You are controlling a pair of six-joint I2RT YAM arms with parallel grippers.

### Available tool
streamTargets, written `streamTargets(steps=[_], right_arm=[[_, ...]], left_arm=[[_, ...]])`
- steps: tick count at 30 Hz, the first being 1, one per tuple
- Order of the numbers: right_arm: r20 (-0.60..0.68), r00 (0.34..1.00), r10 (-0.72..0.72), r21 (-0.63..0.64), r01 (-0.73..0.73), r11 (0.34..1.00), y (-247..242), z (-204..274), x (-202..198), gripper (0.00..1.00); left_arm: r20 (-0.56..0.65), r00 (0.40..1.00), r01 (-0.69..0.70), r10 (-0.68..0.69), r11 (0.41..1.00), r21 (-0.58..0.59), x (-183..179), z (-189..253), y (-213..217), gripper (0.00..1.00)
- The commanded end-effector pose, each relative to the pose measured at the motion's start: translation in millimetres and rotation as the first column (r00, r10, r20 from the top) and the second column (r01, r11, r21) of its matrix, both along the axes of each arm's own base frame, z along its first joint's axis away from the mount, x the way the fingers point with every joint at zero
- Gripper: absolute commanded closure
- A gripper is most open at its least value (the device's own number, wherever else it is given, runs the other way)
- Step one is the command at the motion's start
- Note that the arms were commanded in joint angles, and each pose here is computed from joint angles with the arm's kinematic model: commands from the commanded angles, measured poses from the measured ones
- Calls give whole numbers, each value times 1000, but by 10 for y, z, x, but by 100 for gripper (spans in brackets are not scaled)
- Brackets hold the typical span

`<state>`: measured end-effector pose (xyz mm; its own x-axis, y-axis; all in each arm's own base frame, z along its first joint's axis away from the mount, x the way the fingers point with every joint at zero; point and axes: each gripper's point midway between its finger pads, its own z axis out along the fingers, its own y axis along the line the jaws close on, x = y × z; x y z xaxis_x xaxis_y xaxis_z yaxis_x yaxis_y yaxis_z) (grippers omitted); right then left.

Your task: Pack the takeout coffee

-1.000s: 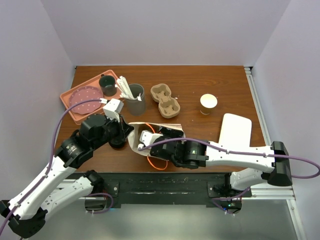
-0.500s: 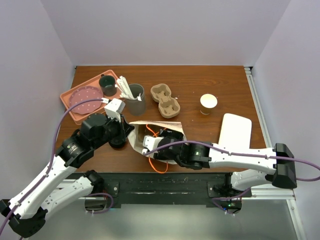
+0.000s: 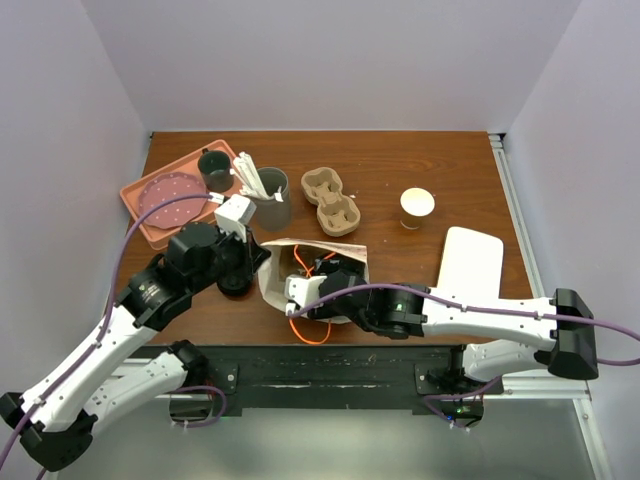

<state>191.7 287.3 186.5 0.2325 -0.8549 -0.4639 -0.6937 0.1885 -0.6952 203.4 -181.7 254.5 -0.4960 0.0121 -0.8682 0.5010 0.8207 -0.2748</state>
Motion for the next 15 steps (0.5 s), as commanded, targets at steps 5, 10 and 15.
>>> streamTargets(steps=[5,10,15], right_arm=[[48,995,83,-8,-82,997,35,271,-16,82],[18,996,90,-44,-90,995,-32,227,-70,82],[6,997,80,-93,-79,992,-217,201,-108,82]], left_arm=[[24,1000,16,-16,1000,-23,17,165,-53,100],[23,1000,-21,21,1000,-13,82,158,-30,100],[5,1000,-30,30,1000,-3,100,116,-31,100]])
